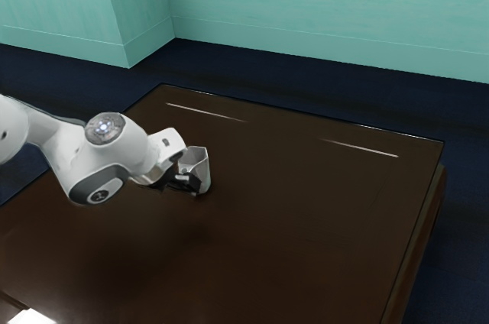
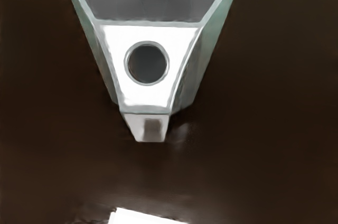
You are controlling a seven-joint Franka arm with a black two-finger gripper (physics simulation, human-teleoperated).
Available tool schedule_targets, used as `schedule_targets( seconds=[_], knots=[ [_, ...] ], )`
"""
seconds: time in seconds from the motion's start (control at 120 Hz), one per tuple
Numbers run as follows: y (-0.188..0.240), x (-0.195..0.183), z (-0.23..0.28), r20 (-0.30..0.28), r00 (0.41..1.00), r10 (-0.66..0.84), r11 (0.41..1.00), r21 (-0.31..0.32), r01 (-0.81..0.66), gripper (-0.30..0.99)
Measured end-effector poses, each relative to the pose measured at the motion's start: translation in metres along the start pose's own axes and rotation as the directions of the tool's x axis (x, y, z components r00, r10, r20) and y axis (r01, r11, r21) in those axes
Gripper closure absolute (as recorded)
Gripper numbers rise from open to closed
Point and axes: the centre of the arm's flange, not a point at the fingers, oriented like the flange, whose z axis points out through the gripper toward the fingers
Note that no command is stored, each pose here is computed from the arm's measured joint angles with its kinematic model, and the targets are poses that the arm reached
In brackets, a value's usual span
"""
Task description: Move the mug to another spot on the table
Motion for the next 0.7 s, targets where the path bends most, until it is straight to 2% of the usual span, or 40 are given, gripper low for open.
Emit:
schedule_targets(
  seconds=[0.108, 0.192, 0.292, 0.408, 0.467, 0.567, 0.7],
  knots=[
    [0.042, 0.029, -0.048, -0.065, 0.996, 0.054, 0.998, -0.011, -0.055, 0.05],
    [0.07, 0.069, -0.079, -0.048, 0.999, -0.014, 0.999, -0.037, 0.012, 0.03],
    [0.094, 0.111, -0.114, 0.041, 0.998, -0.041, 0.997, -0.071, 0.044, 0.02],
    [0.109, 0.137, -0.151, 0.153, 0.985, 0.085, 0.993, -0.097, -0.07, 0.01],
    [0.113, 0.137, -0.158, 0.213, 0.962, 0.172, 0.982, -0.113, -0.15, 0.01],
    [0.12, 0.154, -0.178, 0.26, 0.91, 0.324, 0.944, -0.159, -0.29, 0.01],
    [0.095, 0.16, -0.186, 0.332, 0.831, 0.447, 0.894, -0.201, -0.401, 0.0]
  ],
)
